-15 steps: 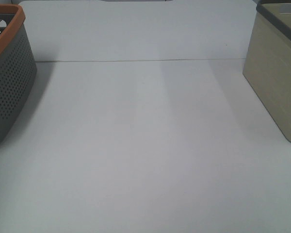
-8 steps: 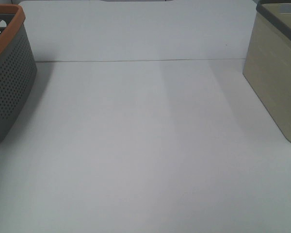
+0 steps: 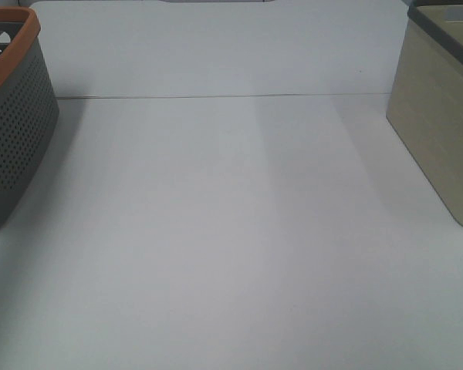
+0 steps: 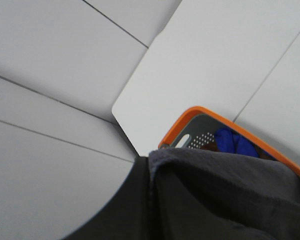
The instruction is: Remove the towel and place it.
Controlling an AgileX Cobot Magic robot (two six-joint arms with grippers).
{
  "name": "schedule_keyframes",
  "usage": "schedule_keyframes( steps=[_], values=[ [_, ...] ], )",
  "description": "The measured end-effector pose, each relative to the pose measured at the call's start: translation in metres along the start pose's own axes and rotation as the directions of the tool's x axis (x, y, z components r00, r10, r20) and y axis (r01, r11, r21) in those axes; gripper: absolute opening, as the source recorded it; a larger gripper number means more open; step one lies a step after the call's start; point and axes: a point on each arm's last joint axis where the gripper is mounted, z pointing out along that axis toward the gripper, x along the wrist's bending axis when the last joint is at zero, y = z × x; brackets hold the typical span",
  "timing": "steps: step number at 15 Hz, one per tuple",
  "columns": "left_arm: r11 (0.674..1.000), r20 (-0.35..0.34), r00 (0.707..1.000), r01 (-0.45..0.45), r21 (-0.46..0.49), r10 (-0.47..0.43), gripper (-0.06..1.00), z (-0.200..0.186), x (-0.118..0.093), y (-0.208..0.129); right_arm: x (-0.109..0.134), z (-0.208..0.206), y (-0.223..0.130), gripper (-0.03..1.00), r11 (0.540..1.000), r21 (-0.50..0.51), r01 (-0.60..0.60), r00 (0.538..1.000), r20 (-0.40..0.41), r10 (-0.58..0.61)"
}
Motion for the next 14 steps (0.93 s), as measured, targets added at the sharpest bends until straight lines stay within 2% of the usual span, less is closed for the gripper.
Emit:
schedule_keyframes(
  steps=[4, 6, 8, 11, 12, 13, 14],
  values=[
    [0.978, -0.021, 0.999, -0.041, -0.206, 0.037, 0.0, -0.026, -0.002, 0.055, 0.0, 0.0, 0.0, 0.61, 1.0, 0.0, 0.0, 1.0, 0.0, 0.0],
    [0.962, 0.002, 1.0, -0.029, -0.271, 0.031, 0.0, -0.029, -0.008, 0.071, 0.001, 0.0, 0.0, 0.61, 1.0, 0.0, -0.004, 1.0, -0.007, 0.004],
    [0.943, 0.054, 0.997, -0.04, -0.33, 0.061, 0.0, -0.018, -0.021, 0.087, 0.004, 0.0, 0.0, 0.61, 1.0, -0.001, -0.021, 0.999, -0.039, 0.021],
    [0.908, 0.07, 0.988, -0.096, -0.407, 0.136, 0.0, 0.001, -0.038, 0.109, 0.008, -0.001, 0.007, 0.61, 0.998, -0.045, -0.039, 0.996, -0.087, 0.035],
    [0.885, 0.077, 0.979, -0.133, -0.446, 0.186, 0.0, 0.012, -0.049, 0.121, 0.012, 0.006, 0.02, 0.61, 0.997, -0.063, -0.054, 0.99, -0.134, 0.046],
    [0.877, 0.086, 0.973, -0.15, -0.457, 0.212, 0.0, 0.017, -0.055, 0.125, 0.015, 0.014, 0.029, 0.61, 0.996, -0.067, -0.058, 0.984, -0.171, 0.045],
    [0.856, 0.09, 0.959, -0.194, -0.479, 0.268, 0.0, 0.026, -0.065, 0.132, 0.017, 0.017, 0.034, 0.61, 0.995, -0.081, -0.056, 0.981, -0.189, 0.04]
  ],
)
